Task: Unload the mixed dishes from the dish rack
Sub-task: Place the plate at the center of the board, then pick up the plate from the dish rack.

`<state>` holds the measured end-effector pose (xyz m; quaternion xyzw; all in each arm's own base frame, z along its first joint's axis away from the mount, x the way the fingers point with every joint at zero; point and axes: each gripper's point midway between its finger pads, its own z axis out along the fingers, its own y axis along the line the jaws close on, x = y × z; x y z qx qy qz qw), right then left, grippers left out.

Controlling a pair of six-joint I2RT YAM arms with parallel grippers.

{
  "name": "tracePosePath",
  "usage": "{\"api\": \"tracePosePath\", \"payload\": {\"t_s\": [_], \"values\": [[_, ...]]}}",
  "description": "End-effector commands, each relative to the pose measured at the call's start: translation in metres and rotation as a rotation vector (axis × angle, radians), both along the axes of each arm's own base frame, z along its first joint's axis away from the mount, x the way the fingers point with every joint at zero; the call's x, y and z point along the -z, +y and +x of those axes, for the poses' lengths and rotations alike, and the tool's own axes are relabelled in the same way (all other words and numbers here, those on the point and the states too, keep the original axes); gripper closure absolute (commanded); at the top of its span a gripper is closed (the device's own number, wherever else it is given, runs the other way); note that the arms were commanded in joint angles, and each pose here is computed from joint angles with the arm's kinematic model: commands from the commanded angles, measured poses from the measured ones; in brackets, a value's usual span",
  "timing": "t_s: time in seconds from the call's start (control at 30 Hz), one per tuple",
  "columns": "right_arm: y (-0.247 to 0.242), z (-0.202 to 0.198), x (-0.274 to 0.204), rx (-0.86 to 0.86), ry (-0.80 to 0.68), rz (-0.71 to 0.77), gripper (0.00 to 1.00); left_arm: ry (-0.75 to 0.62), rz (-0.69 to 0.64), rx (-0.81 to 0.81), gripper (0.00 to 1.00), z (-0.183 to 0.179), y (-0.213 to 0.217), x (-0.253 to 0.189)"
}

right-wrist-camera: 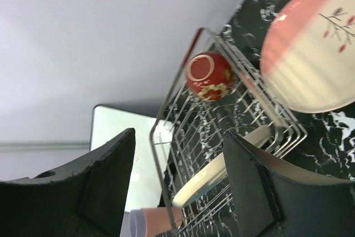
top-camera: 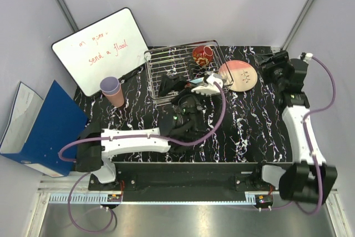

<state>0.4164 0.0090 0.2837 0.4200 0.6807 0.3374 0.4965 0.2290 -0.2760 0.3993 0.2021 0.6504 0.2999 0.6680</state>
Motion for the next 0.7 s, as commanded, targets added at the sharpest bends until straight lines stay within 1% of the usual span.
{"api": "tracePosePath", "payload": {"t_s": [0.0, 0.03, 0.07, 0.1, 0.13, 0.17, 0.2, 0.27, 0.3, 0.33, 0.37, 0.4, 0.43, 0.47, 0.5, 0.53, 0.6, 0.63, 0.67], "values": [[0.011, -0.043, -0.03, -0.045, -0.087, -0.072, 0.29, 0.01, 0.081, 0.041, 0.01, 0.032, -0.024, 0.011], [0.013, -0.057, -0.043, -0.053, -0.123, -0.096, 0.29, 0.03, -0.103, 0.102, 0.01, 0.038, -0.04, 0.026], [0.013, -0.064, -0.048, -0.051, -0.138, -0.113, 0.28, 0.09, -0.114, 0.14, 0.01, 0.051, -0.044, 0.035], [0.013, -0.072, -0.048, -0.049, -0.125, -0.128, 0.29, 0.248, -0.046, 0.268, 0.01, 0.055, -0.057, 0.049], [0.012, -0.083, -0.059, -0.043, -0.155, -0.165, 0.29, 0.279, -0.18, 0.261, 0.01, 0.062, -0.056, 0.053], [0.013, -0.088, -0.065, -0.041, -0.164, -0.182, 0.29, 0.286, -0.182, 0.259, 0.01, 0.071, -0.049, 0.052], [0.018, -0.093, -0.066, -0.055, -0.164, -0.19, 0.29, 0.259, -0.137, 0.313, 0.01, 0.074, -0.051, 0.048], [0.027, -0.101, -0.067, -0.083, -0.182, -0.18, 0.28, 0.241, -0.097, 0.382, 0.01, 0.083, -0.052, 0.047], [0.03, -0.101, -0.065, -0.094, -0.179, -0.165, 0.28, 0.285, -0.047, 0.498, 0.01, 0.084, -0.063, 0.057], [0.036, -0.103, -0.056, -0.115, -0.166, -0.131, 0.29, 0.31, -0.039, 0.532, 0.01, 0.089, -0.063, 0.062], [0.038, -0.104, -0.052, -0.125, -0.161, -0.116, 0.29, 0.339, -0.041, 0.534, 0.05, 0.104, -0.05, 0.068], [0.039, -0.104, -0.05, -0.13, -0.161, -0.105, 0.29, 0.364, -0.1, 0.647, 0.07, 0.1, -0.057, 0.065], [0.042, -0.107, -0.045, -0.145, -0.159, -0.101, 0.29, 0.381, -0.131, 0.698, 0.09, 0.102, -0.055, 0.066], [0.042, -0.109, -0.043, -0.146, -0.16, -0.104, 0.29, 0.391, -0.176, 0.752, 0.11, 0.115, -0.048, 0.072], [0.042, -0.112, -0.041, -0.146, -0.156, -0.118, 0.29, 0.388, -0.199, 0.779, 0.11, 0.117, -0.044, 0.071], [0.043, -0.115, -0.041, -0.149, -0.161, -0.127, 0.29, 0.38, -0.206, 0.781, 0.12, 0.127, -0.033, 0.07], [0.044, -0.117, -0.038, -0.153, -0.155, -0.136, 0.29, 0.398, -0.165, 0.859, 0.13, 0.127, -0.039, 0.079], [0.046, -0.116, -0.035, -0.158, -0.147, -0.134, 0.29, 0.431, -0.153, 0.868, 0.13, 0.135, -0.039, 0.092], [0.046, -0.116, -0.032, -0.161, -0.14, -0.131, 0.29, 0.476, -0.146, 0.946, 0.13, 0.129, -0.047, 0.101]]}}
